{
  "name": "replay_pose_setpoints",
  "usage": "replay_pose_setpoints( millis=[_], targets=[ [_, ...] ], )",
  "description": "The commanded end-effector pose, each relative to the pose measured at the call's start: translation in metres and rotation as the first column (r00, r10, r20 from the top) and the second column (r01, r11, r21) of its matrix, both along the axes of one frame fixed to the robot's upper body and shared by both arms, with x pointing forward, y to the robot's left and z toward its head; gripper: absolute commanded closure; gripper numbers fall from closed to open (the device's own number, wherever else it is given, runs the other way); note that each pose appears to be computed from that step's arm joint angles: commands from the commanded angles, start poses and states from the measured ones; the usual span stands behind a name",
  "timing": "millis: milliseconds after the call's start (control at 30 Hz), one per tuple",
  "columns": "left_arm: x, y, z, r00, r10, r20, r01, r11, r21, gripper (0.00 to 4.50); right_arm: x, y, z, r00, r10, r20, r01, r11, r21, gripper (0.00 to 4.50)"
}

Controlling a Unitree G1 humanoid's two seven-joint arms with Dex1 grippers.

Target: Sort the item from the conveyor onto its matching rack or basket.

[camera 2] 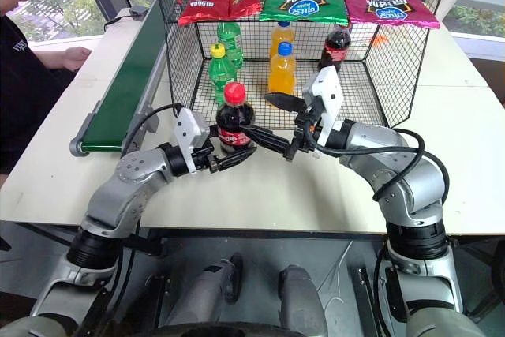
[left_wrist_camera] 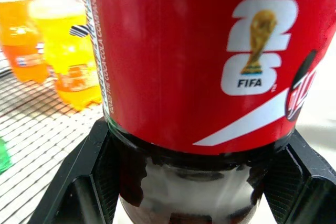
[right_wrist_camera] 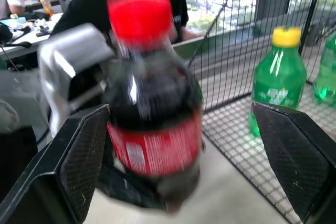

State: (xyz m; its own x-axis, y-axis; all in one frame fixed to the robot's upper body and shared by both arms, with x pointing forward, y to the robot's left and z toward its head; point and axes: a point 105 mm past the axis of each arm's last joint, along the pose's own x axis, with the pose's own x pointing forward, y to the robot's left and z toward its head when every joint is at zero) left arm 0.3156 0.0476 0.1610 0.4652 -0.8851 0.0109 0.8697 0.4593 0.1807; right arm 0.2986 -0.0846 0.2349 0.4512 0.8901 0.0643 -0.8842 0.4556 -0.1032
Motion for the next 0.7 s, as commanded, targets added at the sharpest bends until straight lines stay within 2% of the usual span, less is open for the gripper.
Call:
replay_pose_setpoints(
  millis=[33,267,367,467,533,700],
  targets=[
    [-0.005,-0.014,0.022,0.992,-0.074,0.105,0.077,0.997,-0.023,1.62,-0.008,0.005,0.022,0.996,0.023,0.086,-0.024,1.0,0.017,0.0],
    [-0.008,-0.026,0.021,0.985,-0.127,0.115,0.13,0.991,-0.017,1.62,-0.006,0.009,0.029,0.994,0.023,0.104,-0.026,0.999,0.029,0.0],
    [-0.009,-0.029,0.021,0.983,-0.139,0.116,0.142,0.99,-0.016,1.62,-0.005,0.011,0.031,0.994,0.029,0.109,-0.033,0.999,0.041,0.82],
    [-0.008,-0.03,0.021,0.984,-0.137,0.116,0.14,0.99,-0.017,1.62,-0.004,0.01,0.031,0.993,0.034,0.109,-0.039,0.998,0.044,2.43],
    [-0.007,-0.029,0.021,0.985,-0.13,0.117,0.133,0.991,-0.018,1.62,-0.004,0.01,0.031,0.994,0.033,0.109,-0.038,0.998,0.042,3.35],
    [-0.001,-0.028,0.028,0.983,-0.085,0.161,0.093,0.995,-0.045,1.62,-0.002,0.011,0.027,0.995,0.024,0.101,-0.027,0.999,0.03,3.34]
  ],
)
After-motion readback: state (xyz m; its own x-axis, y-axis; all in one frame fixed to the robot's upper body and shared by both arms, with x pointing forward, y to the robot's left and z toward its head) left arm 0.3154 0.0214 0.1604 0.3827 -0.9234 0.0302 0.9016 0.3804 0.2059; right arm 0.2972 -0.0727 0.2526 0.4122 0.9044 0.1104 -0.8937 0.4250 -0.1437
